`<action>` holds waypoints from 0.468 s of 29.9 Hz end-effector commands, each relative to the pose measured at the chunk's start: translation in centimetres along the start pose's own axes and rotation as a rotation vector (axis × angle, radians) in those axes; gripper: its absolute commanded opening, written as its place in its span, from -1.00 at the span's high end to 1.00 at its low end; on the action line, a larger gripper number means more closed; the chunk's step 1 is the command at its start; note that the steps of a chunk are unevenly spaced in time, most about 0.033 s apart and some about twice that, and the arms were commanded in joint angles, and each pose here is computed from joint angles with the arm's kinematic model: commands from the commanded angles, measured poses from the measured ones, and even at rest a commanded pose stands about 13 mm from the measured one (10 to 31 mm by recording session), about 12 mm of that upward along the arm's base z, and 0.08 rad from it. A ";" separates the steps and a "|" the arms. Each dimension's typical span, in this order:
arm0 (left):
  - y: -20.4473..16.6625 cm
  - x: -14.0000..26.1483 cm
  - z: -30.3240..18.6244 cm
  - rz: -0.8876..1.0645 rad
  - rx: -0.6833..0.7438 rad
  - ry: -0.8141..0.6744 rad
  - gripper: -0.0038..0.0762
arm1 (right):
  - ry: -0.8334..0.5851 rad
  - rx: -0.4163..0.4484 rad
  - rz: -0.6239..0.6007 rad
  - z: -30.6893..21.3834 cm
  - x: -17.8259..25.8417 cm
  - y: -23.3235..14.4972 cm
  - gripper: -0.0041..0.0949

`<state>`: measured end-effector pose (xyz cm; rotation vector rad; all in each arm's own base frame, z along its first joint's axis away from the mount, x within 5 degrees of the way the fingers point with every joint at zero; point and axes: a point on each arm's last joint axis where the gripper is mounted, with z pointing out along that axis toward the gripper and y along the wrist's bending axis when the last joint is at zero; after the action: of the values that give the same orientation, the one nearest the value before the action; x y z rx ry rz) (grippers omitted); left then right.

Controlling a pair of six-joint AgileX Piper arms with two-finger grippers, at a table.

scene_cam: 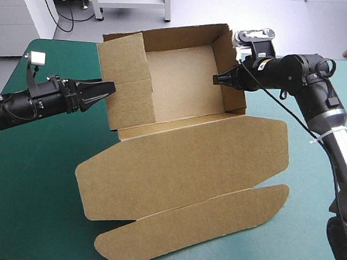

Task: Fold the box

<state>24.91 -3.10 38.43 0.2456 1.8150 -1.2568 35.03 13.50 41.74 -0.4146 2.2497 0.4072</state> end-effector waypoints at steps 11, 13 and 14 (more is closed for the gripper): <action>-6.9 -1.2 2.8 0.109 -0.419 0.066 -0.60 | -0.200 0.031 -0.031 -2.5 -1.8 4.1 0.91; -7.0 -1.0 3.1 0.100 -0.482 0.054 -0.60 | -0.207 0.041 -0.036 -2.5 -1.8 4.7 0.91; -7.0 -0.9 3.2 0.082 -0.521 0.038 -0.60 | -0.209 0.042 -0.038 -2.5 -1.7 4.9 0.91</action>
<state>23.64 -8.40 41.44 0.1770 2.1484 -0.7127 33.95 16.82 41.97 -0.4330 2.1957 0.2903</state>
